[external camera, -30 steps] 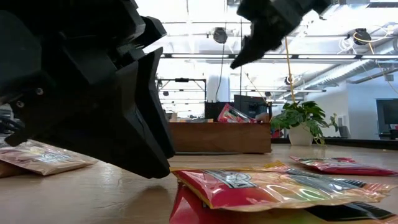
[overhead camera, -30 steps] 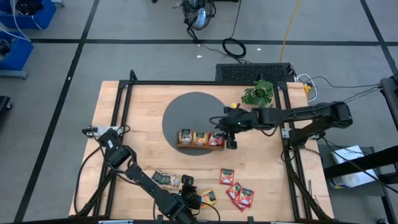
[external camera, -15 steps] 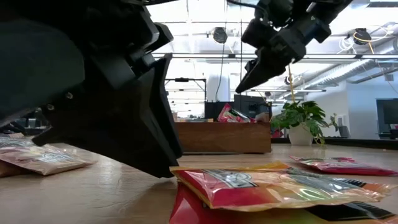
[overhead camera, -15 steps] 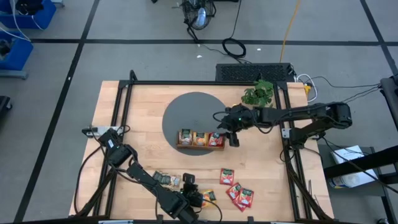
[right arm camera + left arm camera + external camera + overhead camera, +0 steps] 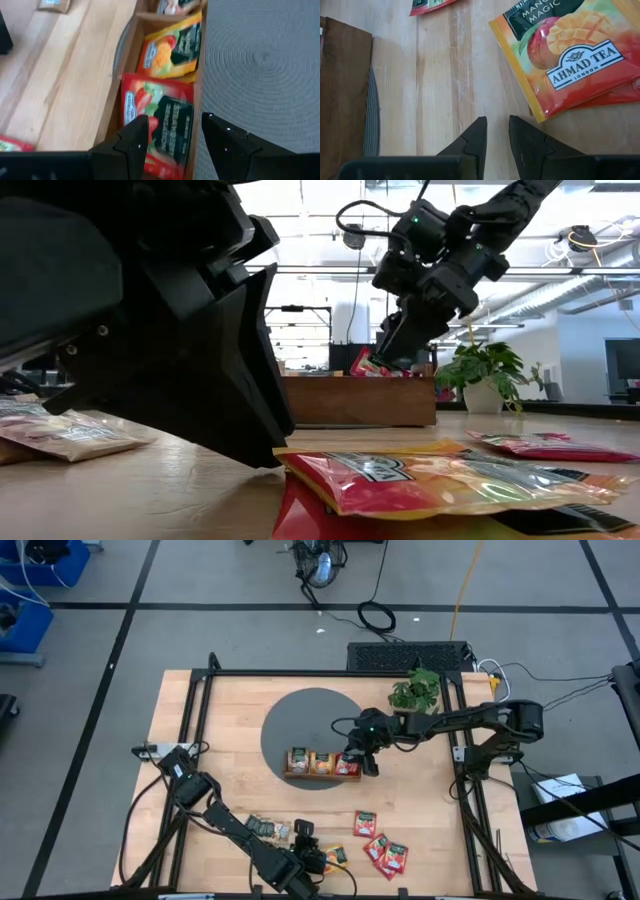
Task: Pick & Place Tea
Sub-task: Put the red tea bag into the right section of the wooden organizer
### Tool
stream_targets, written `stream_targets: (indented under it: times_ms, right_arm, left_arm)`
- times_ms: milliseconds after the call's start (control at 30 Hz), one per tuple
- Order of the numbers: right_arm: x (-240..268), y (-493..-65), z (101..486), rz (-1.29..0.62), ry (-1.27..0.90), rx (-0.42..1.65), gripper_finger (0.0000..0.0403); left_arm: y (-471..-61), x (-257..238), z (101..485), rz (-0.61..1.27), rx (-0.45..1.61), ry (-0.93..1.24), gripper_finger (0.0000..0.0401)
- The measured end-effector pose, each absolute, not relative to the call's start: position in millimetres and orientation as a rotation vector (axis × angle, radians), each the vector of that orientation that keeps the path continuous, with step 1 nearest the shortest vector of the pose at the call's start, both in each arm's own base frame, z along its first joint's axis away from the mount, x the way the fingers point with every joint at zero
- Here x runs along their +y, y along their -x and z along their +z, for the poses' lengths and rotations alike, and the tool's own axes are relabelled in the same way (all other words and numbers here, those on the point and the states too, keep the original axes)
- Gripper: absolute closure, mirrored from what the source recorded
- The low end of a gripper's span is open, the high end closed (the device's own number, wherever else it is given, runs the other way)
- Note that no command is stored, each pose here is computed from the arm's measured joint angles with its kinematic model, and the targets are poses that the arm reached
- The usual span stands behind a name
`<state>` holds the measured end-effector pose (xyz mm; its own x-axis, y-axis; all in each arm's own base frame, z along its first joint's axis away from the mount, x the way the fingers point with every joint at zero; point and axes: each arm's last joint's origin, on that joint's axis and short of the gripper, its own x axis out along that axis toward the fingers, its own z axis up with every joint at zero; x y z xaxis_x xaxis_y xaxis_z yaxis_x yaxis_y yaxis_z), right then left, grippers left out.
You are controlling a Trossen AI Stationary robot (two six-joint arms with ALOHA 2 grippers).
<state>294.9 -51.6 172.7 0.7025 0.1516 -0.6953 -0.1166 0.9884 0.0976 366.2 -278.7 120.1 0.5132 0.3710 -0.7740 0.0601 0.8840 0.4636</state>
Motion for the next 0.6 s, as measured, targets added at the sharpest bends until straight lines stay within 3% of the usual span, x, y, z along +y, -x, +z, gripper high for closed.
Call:
stream_targets:
  times_ms: [233,600]
  right_arm:
    - [-45,-295,172,0.171,-0.041,0.79,0.0251]
    - [-22,-300,176,0.197,0.025,0.805,0.0392]
  left_arm:
    - [-366,-279,120,0.195,1.025,-0.471,0.0313]
    - [-367,-278,120,0.196,1.021,-0.468,0.0313]
